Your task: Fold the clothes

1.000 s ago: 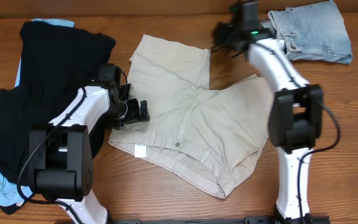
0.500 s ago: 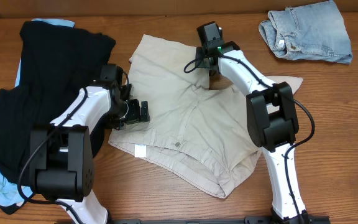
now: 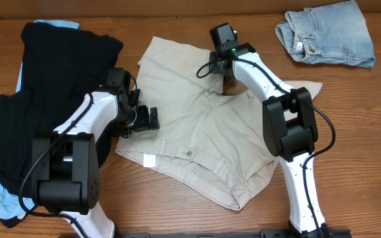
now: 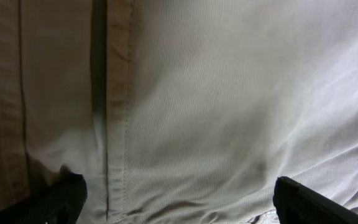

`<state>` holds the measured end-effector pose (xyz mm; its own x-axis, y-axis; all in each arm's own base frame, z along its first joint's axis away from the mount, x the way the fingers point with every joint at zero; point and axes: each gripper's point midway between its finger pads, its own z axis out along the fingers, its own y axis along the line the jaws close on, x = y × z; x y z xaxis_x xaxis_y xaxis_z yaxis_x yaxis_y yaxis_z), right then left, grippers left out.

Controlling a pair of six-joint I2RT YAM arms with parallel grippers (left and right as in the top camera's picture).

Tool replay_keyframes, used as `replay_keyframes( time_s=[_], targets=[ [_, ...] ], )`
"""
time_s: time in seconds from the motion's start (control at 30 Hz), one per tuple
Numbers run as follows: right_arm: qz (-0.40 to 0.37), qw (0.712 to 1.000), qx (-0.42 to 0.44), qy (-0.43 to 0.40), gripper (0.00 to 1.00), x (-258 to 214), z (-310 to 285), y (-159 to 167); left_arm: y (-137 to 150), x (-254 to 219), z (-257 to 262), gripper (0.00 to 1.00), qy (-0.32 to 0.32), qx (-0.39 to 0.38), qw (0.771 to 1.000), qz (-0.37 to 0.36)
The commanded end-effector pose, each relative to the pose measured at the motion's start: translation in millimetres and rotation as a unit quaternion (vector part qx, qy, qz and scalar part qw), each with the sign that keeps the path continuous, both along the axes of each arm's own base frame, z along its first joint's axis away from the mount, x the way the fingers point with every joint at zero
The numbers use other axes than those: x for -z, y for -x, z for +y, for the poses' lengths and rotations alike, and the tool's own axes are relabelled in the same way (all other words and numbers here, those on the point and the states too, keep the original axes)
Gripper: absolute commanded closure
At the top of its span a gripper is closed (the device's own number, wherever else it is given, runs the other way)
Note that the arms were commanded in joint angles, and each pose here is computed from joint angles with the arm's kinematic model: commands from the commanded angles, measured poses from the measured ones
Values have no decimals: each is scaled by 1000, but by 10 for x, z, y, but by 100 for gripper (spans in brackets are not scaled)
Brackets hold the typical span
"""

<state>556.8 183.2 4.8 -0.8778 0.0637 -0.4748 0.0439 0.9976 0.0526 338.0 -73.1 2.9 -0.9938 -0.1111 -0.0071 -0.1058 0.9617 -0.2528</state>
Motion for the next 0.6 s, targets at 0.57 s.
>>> replay_keyframes(
  time_s=[0.57],
  targets=[
    [-87,992,50,-75,96,-1040,-452,-313,354,568,-9,0,-5,21,997,73]
  ],
)
